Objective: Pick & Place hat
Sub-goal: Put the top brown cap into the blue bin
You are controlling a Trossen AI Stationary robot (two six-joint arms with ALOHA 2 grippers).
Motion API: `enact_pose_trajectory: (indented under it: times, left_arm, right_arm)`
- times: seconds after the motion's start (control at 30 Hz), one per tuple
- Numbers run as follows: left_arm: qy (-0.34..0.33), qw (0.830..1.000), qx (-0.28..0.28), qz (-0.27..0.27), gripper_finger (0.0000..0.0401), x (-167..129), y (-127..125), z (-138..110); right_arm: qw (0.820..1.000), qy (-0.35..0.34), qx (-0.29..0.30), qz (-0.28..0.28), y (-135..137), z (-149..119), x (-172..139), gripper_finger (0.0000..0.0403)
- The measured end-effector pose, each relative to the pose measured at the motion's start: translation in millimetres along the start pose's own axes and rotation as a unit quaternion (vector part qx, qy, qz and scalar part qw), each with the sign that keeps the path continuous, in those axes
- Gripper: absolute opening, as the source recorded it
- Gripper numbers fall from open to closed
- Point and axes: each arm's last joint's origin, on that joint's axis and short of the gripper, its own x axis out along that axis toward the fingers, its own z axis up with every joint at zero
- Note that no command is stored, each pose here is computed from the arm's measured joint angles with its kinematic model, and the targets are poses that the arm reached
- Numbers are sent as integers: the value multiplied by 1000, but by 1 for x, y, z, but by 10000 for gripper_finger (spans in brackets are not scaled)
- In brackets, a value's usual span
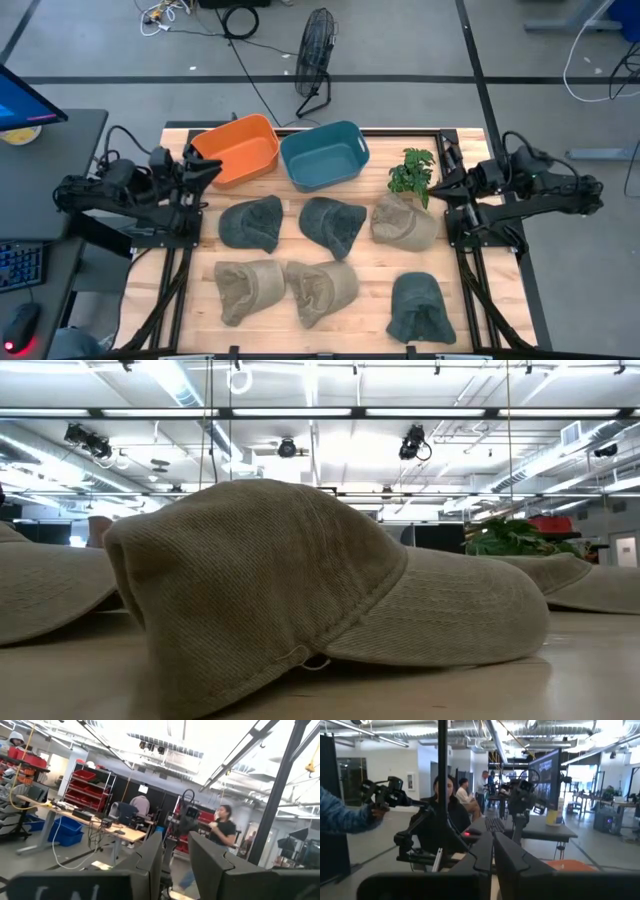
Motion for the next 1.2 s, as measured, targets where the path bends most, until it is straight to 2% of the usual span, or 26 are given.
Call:
enact_pose_trajectory:
  times: [0.3, 0.4, 0.47, 0.63, 0.83, 1.2]
  left_arm:
    - [-7, 1000, -7, 0, 99, 1, 0, 1]
    - [-12, 999, -41, 19, 99, 1, 1, 1]
    - [-19, 998, -43, 33, 99, 1, 1, 2]
    - [-21, 998, -45, 37, 99, 1, 2, 2]
    - [-19, 995, -79, 51, 99, 4, 2, 0]
    - [10, 993, -88, 75, 99, 16, 0, -14]
  right_arm:
    - [1000, 25, -4, -1, -3, -7, 15, 20]
    - [1000, 18, -7, -4, -4, -8, 23, 20]
    - [1000, 9, -3, -4, -5, -7, 27, 20]
    - [999, -16, 31, -14, -7, -5, 37, 20]
    - [997, -2, 80, -16, -8, -10, 44, 20]
    - [996, 26, 87, -14, -11, -18, 58, 20]
